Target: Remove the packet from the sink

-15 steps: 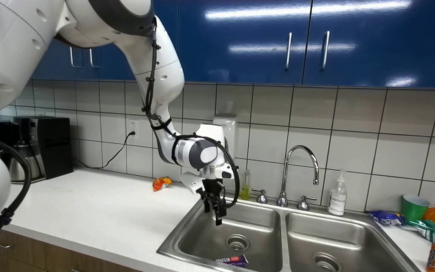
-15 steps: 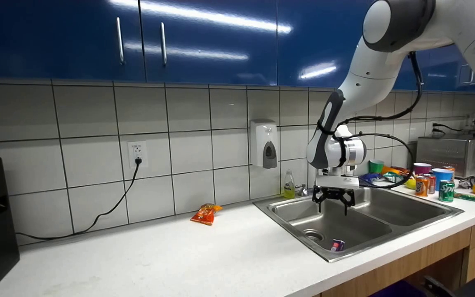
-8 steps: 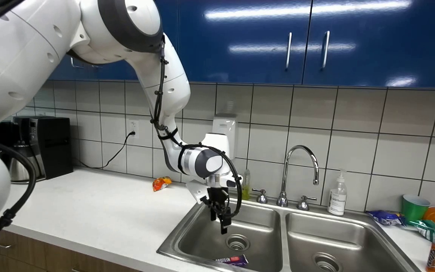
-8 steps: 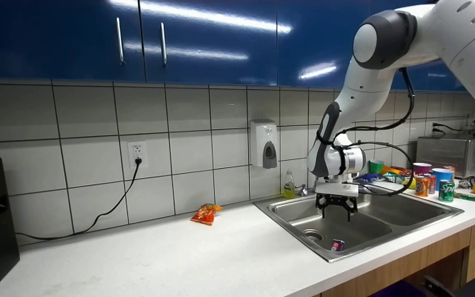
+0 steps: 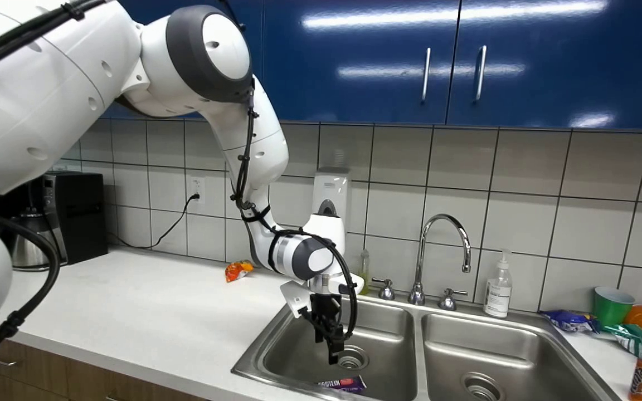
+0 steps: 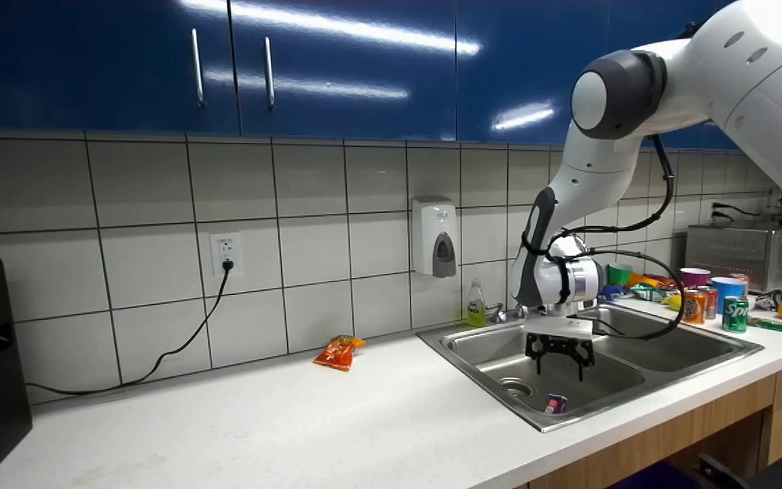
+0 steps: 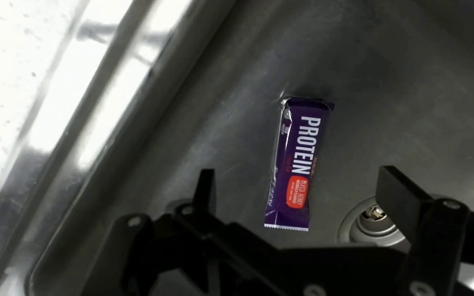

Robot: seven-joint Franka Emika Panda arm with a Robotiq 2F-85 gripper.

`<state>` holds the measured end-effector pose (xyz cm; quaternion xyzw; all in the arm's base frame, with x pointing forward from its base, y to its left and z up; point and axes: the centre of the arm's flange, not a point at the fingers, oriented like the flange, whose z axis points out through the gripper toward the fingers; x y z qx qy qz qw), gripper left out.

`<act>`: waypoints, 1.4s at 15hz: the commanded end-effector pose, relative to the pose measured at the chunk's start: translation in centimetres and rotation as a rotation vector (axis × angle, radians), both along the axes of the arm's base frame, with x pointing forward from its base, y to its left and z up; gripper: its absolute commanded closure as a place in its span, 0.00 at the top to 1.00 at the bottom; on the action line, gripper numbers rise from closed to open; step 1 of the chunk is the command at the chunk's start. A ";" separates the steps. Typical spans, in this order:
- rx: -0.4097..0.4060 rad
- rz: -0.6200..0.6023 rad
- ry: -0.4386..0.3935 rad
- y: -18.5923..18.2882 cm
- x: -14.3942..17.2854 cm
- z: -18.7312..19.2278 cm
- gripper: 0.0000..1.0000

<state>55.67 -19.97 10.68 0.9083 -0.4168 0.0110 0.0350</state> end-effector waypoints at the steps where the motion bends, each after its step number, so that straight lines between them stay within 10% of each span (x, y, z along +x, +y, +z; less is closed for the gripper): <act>1: 0.003 -0.040 0.002 -0.9 0.4 -1.7 1.00; 21: 0.000 -0.019 0.060 -0.8 -0.6 -5.3 1.00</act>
